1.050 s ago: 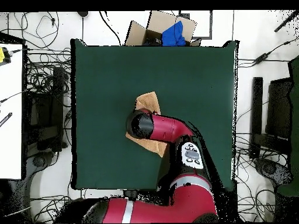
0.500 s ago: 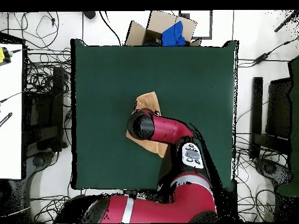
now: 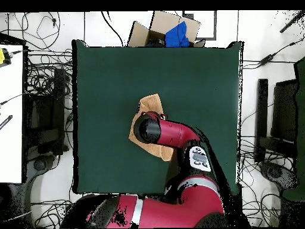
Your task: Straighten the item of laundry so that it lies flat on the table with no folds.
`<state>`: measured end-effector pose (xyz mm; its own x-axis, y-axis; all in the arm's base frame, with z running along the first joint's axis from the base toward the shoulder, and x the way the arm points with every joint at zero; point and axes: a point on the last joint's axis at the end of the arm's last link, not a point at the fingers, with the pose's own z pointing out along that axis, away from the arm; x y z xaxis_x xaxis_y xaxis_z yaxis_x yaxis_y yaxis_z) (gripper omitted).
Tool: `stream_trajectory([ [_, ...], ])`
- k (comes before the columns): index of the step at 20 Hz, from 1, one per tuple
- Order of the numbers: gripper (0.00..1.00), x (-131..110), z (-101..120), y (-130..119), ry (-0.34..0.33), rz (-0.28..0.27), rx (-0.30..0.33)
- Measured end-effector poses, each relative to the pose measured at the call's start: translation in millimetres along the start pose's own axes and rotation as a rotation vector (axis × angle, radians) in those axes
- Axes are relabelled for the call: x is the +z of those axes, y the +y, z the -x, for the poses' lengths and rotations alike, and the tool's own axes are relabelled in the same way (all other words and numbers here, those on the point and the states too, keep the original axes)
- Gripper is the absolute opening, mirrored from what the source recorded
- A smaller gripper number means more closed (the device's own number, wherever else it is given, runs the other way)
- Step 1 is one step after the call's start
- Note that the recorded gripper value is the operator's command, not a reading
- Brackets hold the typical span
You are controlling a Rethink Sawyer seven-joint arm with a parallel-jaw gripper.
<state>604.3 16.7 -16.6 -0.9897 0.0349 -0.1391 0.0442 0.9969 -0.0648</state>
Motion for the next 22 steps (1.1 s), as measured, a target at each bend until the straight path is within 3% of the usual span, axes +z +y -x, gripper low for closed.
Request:
stream_trajectory([
  [9,0.00,-10.4,2.5,0.7,-0.011,-0.001,0.000],
  [15,0.00,-47.4,8.7,3.3,-0.006,0.005,0.009],
  [22,0.00,-102.4,11.1,2.9,0.072,0.034,0.041],
])
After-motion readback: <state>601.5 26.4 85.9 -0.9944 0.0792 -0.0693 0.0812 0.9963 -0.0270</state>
